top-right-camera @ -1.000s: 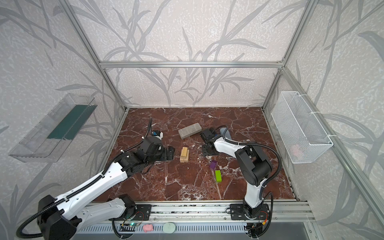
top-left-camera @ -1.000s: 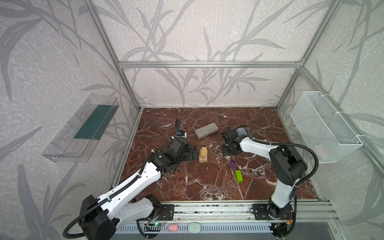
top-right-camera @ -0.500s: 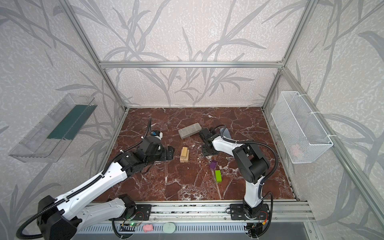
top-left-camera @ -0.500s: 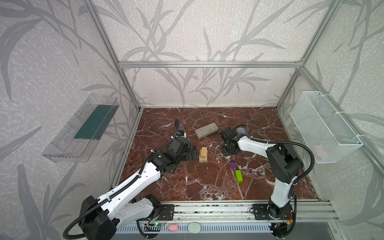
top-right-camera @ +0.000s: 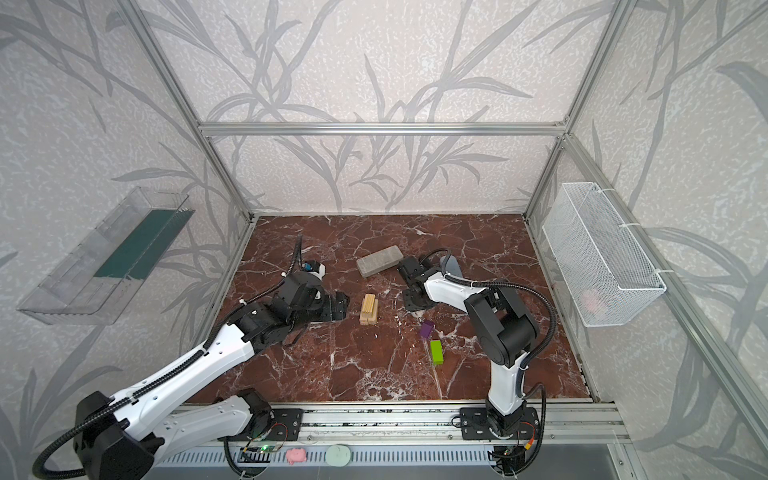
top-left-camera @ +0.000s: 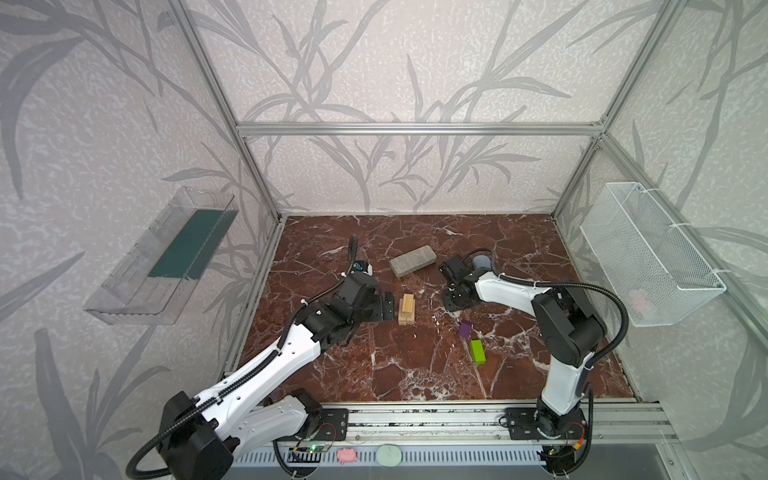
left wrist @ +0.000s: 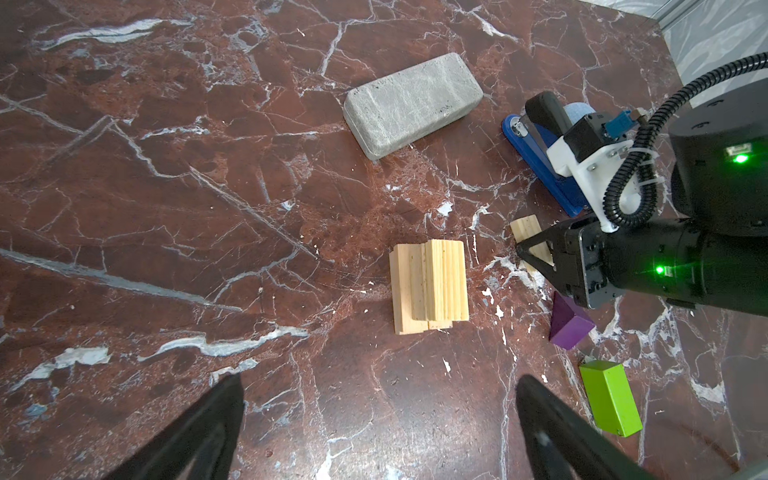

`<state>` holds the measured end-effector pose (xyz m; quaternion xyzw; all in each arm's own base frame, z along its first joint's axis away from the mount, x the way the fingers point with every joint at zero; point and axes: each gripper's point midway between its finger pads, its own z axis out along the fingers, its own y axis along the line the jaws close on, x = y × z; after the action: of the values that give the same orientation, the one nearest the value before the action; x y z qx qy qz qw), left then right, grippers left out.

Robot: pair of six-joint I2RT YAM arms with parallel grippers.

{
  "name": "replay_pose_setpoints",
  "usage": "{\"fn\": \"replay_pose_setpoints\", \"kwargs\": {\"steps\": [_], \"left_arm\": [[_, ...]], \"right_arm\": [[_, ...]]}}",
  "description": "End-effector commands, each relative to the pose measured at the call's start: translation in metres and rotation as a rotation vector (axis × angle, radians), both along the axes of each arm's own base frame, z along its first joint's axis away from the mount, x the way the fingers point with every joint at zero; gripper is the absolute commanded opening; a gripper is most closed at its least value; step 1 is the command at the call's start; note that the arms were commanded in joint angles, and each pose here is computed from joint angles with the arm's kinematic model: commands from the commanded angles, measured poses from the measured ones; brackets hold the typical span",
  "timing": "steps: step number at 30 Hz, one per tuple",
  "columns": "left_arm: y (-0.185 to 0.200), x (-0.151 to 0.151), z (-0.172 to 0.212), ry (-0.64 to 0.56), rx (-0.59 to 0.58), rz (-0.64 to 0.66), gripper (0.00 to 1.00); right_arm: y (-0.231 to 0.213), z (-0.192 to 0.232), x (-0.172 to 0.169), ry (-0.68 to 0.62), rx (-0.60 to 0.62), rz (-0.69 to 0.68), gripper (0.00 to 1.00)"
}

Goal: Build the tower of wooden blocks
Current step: 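Lift the small block with the right gripper and carry it toward the group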

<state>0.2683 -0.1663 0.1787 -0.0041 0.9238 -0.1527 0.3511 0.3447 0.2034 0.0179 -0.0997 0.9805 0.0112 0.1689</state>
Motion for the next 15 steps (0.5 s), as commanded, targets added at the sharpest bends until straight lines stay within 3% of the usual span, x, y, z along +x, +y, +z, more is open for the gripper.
{"fn": "replay_pose_setpoints", "kwargs": {"steps": [1,15], "left_arm": [[0.004,-0.002,0.0,-0.003,-0.018,0.019,1.0],[0.013,-0.007,-0.011,-0.002,-0.069,0.056,1.0]], "right_arm": [[0.003,0.019,-0.001,-0.024,0.001,0.008,0.28],[0.024,0.087,-0.024,-0.051,0.018,-0.087,0.27]]}}
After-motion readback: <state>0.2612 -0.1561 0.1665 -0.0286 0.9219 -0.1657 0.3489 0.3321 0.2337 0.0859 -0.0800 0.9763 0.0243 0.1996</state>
